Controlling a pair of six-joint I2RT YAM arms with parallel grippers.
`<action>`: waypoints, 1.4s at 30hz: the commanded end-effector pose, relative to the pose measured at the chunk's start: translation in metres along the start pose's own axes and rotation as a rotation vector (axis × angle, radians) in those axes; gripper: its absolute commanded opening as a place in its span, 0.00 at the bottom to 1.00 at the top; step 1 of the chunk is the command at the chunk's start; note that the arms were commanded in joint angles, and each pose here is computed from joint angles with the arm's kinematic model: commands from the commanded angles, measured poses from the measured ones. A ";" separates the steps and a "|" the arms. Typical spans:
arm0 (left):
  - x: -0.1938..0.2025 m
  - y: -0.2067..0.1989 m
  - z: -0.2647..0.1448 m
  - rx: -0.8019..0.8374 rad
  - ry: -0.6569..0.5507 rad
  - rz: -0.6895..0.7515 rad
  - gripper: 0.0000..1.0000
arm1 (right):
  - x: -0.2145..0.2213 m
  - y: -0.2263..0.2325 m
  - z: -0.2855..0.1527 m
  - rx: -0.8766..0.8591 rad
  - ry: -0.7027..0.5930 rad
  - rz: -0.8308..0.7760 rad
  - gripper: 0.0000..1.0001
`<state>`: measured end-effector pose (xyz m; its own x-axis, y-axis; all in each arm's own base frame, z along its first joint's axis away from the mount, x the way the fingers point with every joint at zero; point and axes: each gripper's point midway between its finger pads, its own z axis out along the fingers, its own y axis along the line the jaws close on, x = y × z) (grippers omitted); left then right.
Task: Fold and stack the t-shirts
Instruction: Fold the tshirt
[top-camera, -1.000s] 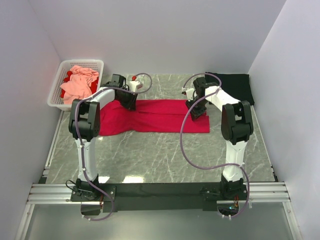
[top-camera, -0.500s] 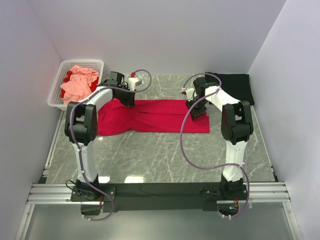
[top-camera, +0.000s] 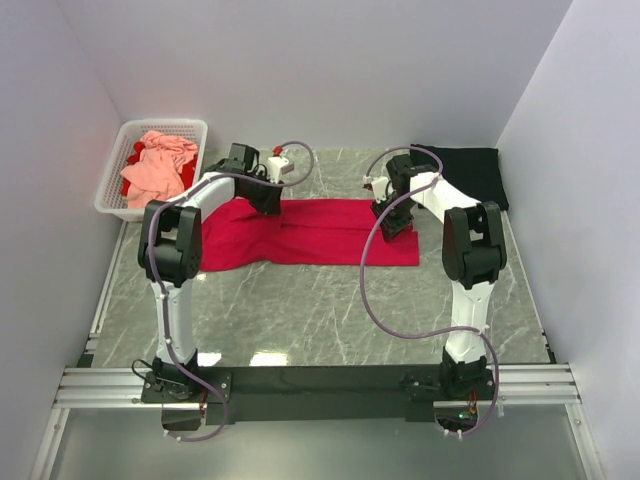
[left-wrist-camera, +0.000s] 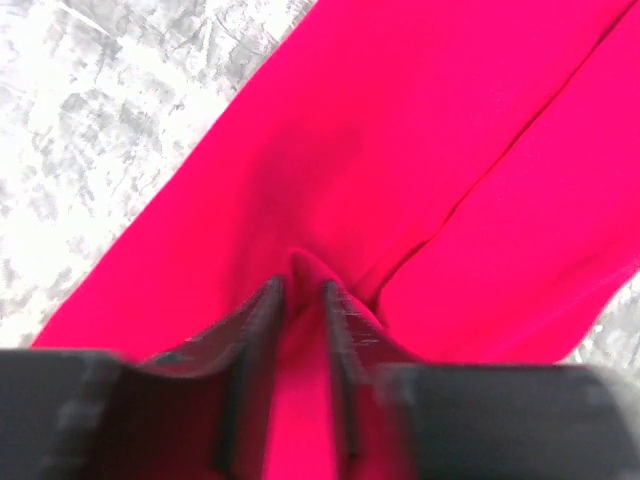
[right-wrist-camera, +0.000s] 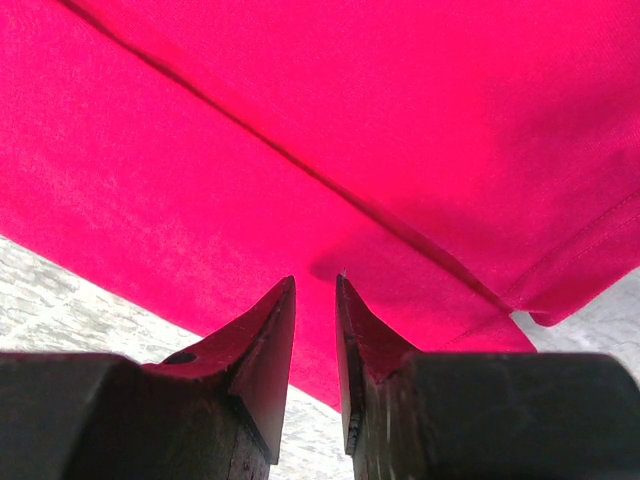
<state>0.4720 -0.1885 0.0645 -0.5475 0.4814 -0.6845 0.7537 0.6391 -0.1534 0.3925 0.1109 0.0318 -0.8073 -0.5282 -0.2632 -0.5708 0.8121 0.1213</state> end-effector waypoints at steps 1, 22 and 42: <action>-0.018 0.004 0.004 0.001 -0.031 0.030 0.33 | -0.008 -0.003 0.001 0.001 -0.010 -0.002 0.30; 0.053 -0.018 -0.134 -0.312 -0.105 -0.437 0.45 | -0.040 -0.013 0.030 0.067 0.059 0.069 0.20; 0.104 0.029 -0.071 -0.429 0.057 -0.655 0.37 | 0.129 0.134 0.002 -0.384 0.357 0.015 0.09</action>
<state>0.3800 -0.0772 0.0359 -0.8830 -0.0288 -0.4684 0.0873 0.9707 -0.2241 0.2313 0.1330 0.0124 -0.7970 -0.5938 0.1108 -0.5090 0.7590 0.4060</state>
